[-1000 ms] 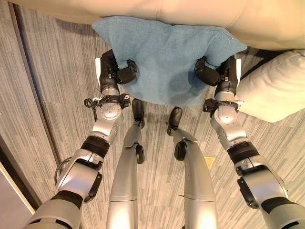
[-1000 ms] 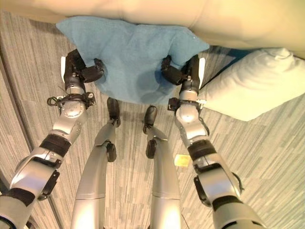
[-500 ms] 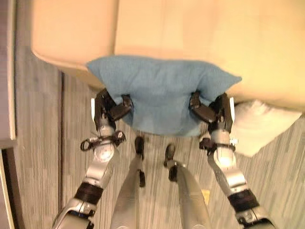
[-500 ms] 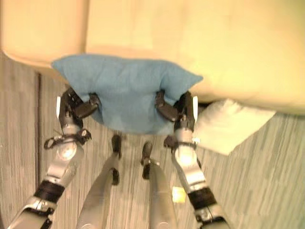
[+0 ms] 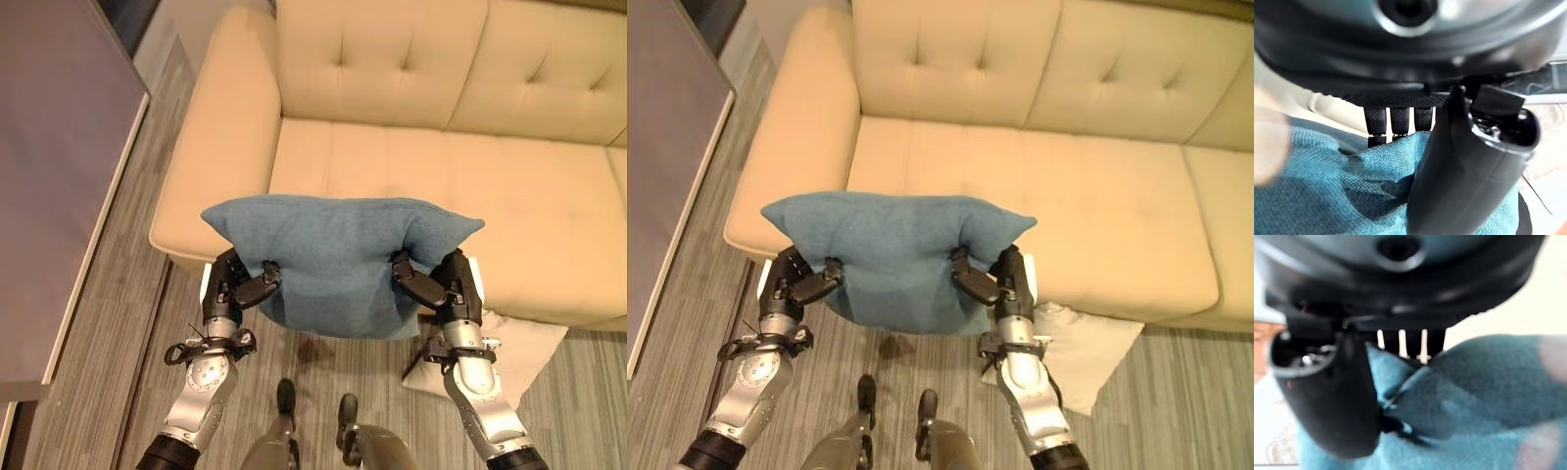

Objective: Pick up all the scattered cushions and arrange them neatly on the sofa.

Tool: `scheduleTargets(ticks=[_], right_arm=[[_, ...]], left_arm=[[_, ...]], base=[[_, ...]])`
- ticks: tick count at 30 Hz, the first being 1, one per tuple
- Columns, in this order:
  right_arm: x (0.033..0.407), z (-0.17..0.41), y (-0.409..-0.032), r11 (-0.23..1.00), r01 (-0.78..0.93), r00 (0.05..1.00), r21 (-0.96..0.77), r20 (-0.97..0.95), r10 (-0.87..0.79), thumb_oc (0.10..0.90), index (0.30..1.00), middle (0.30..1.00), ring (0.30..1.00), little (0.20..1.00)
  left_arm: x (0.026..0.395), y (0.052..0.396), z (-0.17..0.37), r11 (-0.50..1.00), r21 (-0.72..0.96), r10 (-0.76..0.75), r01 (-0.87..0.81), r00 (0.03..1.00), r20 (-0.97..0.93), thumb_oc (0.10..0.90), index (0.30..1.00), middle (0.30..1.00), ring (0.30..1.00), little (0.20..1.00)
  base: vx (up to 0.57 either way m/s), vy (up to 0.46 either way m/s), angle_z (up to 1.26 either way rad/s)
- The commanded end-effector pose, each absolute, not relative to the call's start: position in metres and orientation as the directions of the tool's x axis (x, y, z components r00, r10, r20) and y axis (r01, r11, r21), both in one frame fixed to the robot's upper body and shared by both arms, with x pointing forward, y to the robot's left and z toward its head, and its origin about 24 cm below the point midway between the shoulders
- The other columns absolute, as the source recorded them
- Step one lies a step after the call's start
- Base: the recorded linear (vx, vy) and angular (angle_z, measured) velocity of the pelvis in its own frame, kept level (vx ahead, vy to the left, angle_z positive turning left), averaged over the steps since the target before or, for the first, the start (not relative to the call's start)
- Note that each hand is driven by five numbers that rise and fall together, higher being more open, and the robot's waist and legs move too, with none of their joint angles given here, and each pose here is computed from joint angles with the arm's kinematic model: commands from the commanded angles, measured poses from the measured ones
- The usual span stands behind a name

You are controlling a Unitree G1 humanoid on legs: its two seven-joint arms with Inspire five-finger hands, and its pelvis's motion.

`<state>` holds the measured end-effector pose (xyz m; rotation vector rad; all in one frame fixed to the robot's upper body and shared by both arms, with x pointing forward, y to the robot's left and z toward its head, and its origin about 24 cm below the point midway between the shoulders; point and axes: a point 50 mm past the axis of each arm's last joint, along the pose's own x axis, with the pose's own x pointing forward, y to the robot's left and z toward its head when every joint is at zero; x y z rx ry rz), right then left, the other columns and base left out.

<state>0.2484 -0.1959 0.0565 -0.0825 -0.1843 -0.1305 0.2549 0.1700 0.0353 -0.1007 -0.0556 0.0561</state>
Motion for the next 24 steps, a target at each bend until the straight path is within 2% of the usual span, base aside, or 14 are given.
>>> scheduleTargets(ticks=[1,12,20,24], right_arm=[[0.246,0.108,-0.166,0.998,-0.013,0.887,-0.061,0.46,0.039,0.4,0.3,0.3,0.3,0.3],[0.246,0.103,-0.176,0.999,0.028,0.904,-0.035,0.427,-0.01,0.4,0.3,0.3,0.3,0.3],[0.249,0.1,-0.16,0.998,-0.042,0.911,-0.039,0.41,0.054,0.4,0.3,0.3,0.3,0.3],[0.248,0.099,-0.155,0.998,-0.058,0.91,-0.028,0.411,0.064,0.4,0.3,0.3,0.3,0.3]], left_arm=[[0.262,0.13,0.072,0.971,-0.142,-0.147,0.193,0.948,0.281,0.4,0.3,0.3,0.3,0.3],[0.258,0.131,0.065,0.971,-0.16,-0.139,0.18,0.961,0.239,0.4,0.3,0.3,0.3,0.3],[0.249,0.147,0.058,0.983,-0.107,-0.123,0.147,0.971,0.205,0.4,0.3,0.3,0.3,0.3],[0.248,0.148,0.058,0.985,-0.095,-0.125,0.147,0.97,0.207,0.4,0.3,0.3,0.3,0.3]], base=[[0.08,-0.034,-0.03],[0.05,0.041,-0.04],[0.24,0.23,-0.65],[0.12,0.102,-0.01]])
